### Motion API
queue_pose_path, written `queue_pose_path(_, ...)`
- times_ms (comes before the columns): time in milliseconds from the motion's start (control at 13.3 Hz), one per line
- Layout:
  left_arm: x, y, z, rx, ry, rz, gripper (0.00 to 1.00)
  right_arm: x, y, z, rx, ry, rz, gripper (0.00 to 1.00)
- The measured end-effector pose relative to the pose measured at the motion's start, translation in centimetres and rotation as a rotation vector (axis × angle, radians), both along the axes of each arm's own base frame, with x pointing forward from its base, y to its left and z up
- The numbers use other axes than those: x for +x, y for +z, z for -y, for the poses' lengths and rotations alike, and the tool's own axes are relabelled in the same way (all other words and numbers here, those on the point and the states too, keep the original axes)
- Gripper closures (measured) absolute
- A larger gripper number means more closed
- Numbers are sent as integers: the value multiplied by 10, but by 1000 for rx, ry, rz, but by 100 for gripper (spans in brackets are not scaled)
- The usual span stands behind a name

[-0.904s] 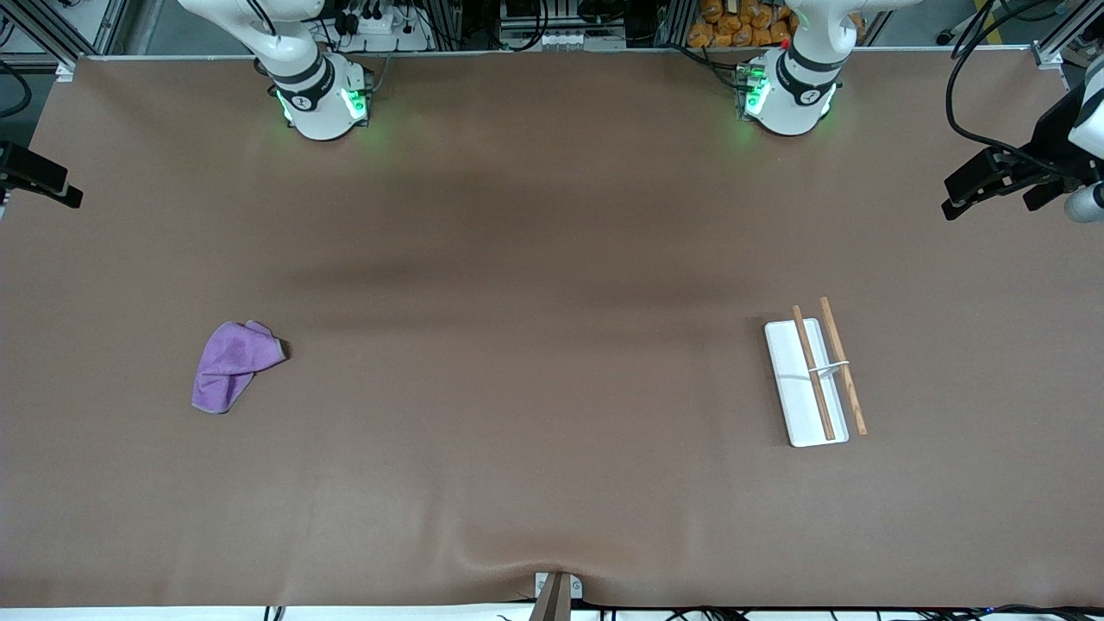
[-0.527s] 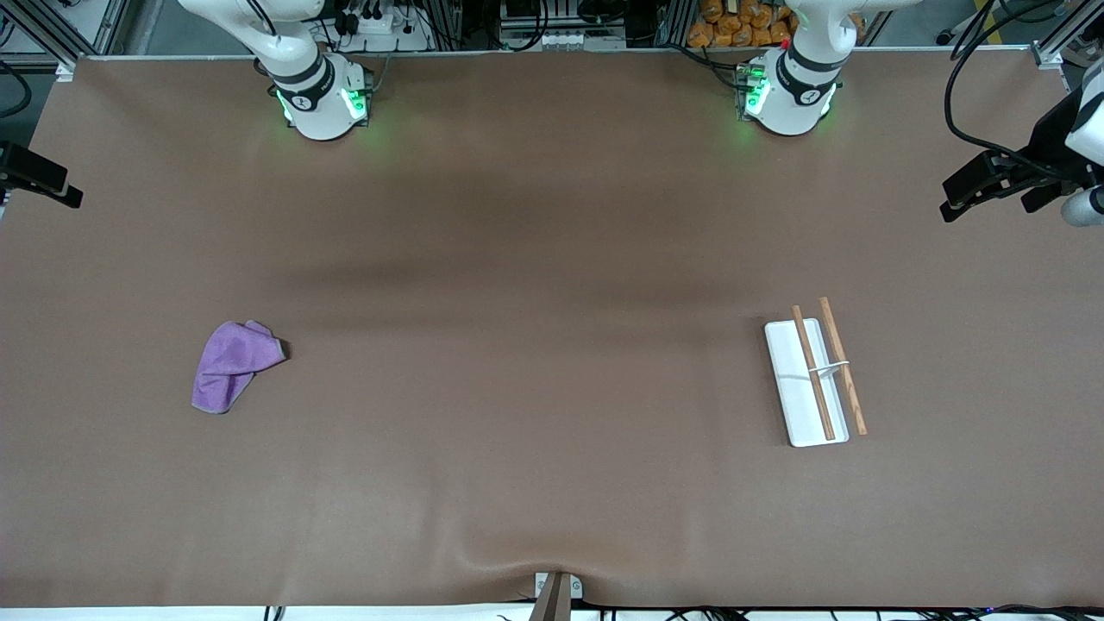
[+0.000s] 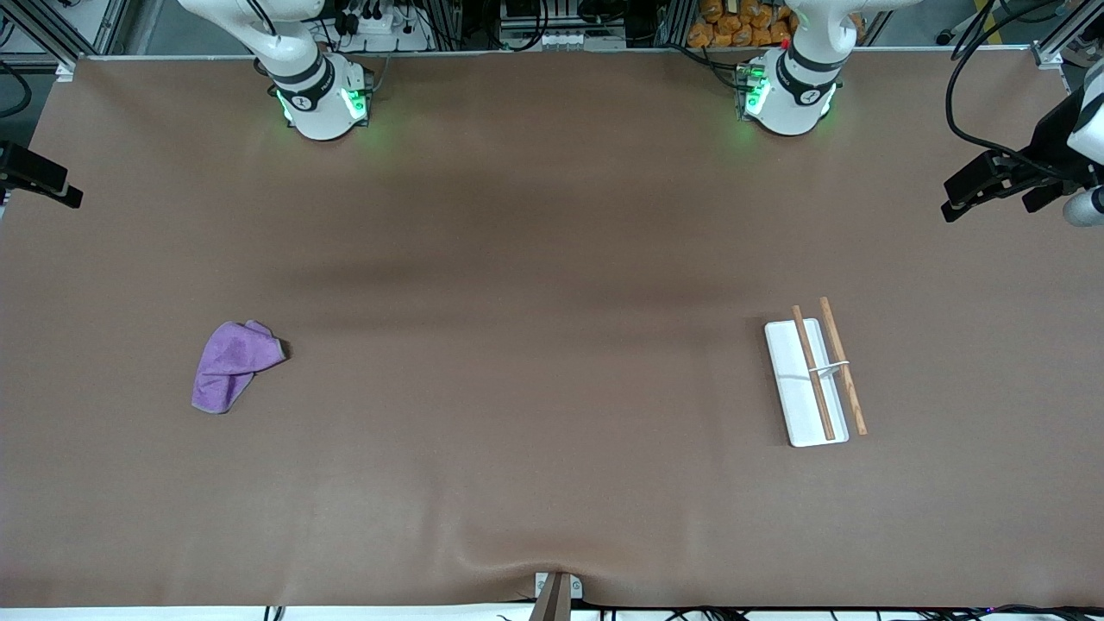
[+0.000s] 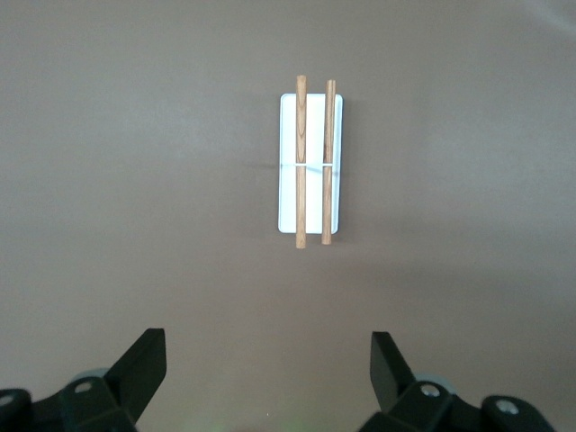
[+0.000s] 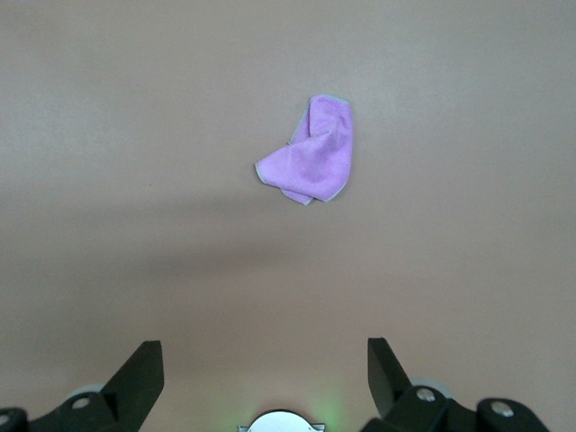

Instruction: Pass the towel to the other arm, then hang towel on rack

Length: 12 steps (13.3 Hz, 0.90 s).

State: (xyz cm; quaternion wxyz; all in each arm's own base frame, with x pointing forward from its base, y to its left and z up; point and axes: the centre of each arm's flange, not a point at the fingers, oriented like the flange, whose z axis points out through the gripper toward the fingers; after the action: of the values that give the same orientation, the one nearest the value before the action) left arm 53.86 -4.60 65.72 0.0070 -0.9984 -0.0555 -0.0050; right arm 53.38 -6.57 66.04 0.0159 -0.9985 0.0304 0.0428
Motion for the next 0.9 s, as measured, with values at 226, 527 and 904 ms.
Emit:
queue_pose_path(226, -1, -2, -1, 1, 1, -11, 0, 0, 0, 0, 0, 0, 0, 0)
queue_pose_path(527, -1, -2, -1, 1, 1, -12, 0, 0, 0, 0, 0, 1, 1, 0)
queue_pose_path(904, -1, -2, -1, 1, 2, -12, 0, 4, -8, 0, 2, 0, -15, 0)
